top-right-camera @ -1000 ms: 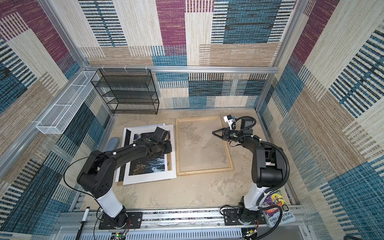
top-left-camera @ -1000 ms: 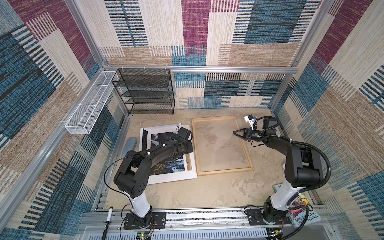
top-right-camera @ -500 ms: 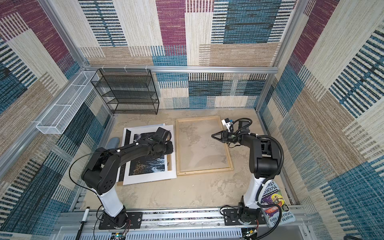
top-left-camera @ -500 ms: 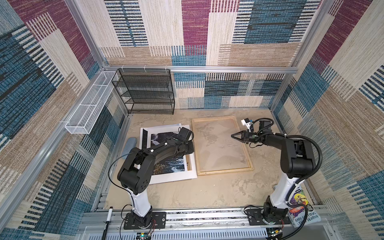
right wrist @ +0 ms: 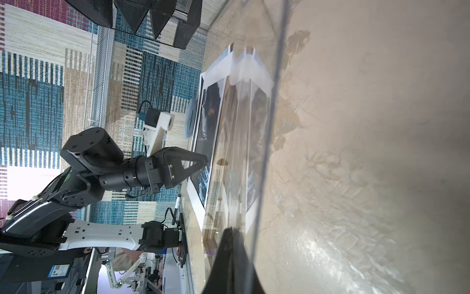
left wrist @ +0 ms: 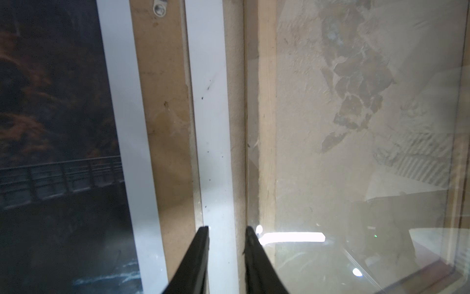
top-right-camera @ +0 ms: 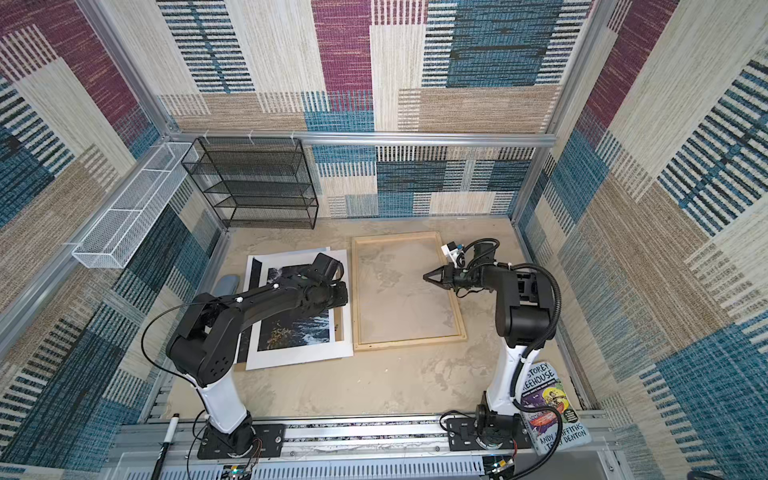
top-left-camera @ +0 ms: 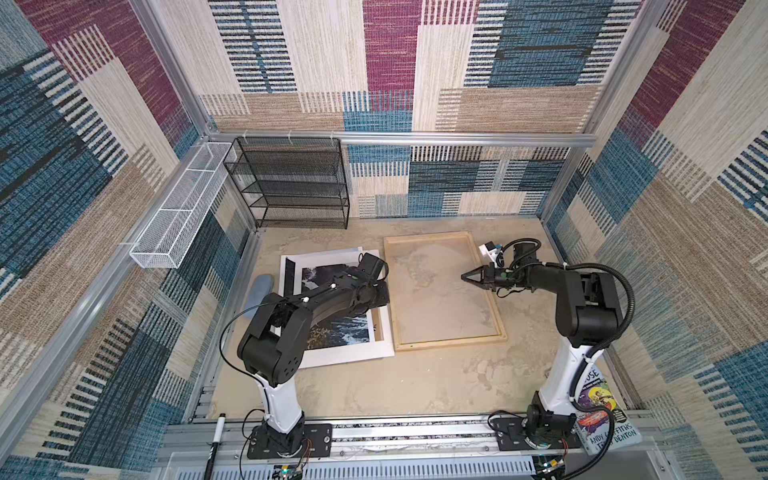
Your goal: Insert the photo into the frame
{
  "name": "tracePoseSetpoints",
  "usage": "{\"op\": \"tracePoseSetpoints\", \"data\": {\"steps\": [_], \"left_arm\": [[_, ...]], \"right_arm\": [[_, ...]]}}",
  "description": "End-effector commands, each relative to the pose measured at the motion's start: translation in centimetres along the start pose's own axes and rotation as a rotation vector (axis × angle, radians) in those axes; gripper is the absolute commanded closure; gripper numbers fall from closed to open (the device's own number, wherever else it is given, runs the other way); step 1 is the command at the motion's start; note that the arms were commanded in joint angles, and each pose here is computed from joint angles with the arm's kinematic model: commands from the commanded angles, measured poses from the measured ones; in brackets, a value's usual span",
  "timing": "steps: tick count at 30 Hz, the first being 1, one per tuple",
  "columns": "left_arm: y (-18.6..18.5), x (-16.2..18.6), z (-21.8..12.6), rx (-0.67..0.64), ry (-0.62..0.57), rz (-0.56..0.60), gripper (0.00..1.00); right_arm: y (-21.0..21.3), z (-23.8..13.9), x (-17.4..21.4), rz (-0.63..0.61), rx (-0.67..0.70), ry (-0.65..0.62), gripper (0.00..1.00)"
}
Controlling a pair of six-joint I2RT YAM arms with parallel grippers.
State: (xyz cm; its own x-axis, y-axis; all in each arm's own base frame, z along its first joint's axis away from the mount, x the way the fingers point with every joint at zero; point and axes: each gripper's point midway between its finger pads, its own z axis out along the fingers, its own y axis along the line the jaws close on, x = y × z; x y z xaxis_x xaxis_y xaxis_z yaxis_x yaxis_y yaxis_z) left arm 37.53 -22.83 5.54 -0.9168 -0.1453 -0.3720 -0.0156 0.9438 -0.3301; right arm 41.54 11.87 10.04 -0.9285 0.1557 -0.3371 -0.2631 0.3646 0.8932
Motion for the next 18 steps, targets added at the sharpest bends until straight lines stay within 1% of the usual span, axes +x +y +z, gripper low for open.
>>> {"op": "tracePoseSetpoints", "data": {"steps": [1, 8, 18], "left_arm": [[0.3, 0.1, -0.2, -0.016, 0.003, 0.015, 0.71], [0.4, 0.5, 0.1, -0.004, 0.010, 0.000, 0.72], [0.1, 0.7, 0.1, 0.014, 0.013, -0.001, 0.72]], "right_arm": [[-0.4, 0.0, -0.1, -0.028, 0.019, -0.001, 0.98], [-0.8, -0.2, -0.1, -0.023, 0.023, -0.012, 1.00], [-0.5, -1.1, -0.7, -0.032, 0.021, -0.032, 1.00]]}}
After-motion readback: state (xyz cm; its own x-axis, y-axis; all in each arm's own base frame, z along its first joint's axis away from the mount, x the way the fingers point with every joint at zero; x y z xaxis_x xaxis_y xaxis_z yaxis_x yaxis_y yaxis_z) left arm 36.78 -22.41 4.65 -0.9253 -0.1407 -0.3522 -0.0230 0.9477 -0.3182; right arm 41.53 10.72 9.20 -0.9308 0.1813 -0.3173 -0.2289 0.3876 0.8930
